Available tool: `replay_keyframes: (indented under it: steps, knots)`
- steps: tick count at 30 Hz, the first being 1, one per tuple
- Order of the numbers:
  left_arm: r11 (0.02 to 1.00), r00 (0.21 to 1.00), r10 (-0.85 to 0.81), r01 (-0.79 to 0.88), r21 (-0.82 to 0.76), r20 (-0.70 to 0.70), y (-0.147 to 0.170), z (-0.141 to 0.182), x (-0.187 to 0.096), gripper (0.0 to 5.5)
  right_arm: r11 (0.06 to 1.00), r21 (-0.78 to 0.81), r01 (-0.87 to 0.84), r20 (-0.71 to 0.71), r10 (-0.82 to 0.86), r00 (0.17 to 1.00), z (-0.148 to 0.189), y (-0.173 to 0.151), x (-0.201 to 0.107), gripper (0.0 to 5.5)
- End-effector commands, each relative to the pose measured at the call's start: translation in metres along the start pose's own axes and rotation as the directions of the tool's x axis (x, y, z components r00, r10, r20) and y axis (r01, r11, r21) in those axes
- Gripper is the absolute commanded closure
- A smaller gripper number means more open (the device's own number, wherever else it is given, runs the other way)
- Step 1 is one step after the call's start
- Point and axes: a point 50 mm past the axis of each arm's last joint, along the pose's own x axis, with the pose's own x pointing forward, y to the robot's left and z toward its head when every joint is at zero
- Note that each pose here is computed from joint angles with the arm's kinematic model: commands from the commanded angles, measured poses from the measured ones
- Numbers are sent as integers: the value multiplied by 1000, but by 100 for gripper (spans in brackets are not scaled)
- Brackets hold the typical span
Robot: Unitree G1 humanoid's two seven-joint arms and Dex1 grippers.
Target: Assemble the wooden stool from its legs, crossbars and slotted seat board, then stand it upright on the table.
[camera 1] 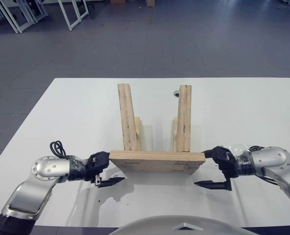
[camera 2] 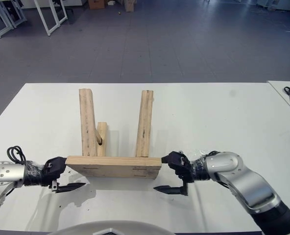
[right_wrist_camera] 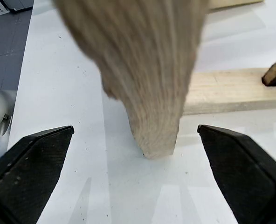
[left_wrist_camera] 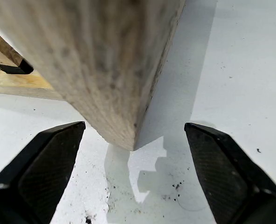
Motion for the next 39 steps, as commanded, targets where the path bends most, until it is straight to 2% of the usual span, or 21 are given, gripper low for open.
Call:
replay_keyframes:
  steps: [1,6,10,15,18,25,28,34,37,39]
  knots:
    - [999,999,4,-7,46,52,6,11,14,152,999,-23,-26,33,27,999,12,0,13,90]
    - [997,992,59,-63,36,109,17,16,16,152,999,-15,-34,24,34,999,12,-3,14,181]
    - [995,992,89,-92,35,86,22,11,14,152,999,-11,-34,14,34,999,10,-5,11,243]
    - [999,1000,-14,15,-49,26,22,1,-11,152,1000,-3,-18,18,18,1000,9,-7,9,336]
    - [1000,999,-8,9,-9,51,26,7,-8,152,1000,-4,-15,16,15,1000,9,-9,8,386]
    - [997,990,49,-58,60,130,39,21,5,152,1000,-15,-25,7,25,1000,9,-12,7,405]
    - [999,989,-34,33,11,146,33,22,2,203,1000,-12,-17,13,17,1000,10,-16,7,405]
    - [996,975,-75,84,-37,208,30,27,7,313,999,-11,-41,24,41,999,13,-17,8,405]
    - [993,970,-84,99,-57,227,30,28,7,356,999,6,-53,45,53,998,17,-19,6,405]
    - [988,964,-100,125,-88,245,28,29,6,360,997,41,-66,87,62,994,23,-20,4,405]
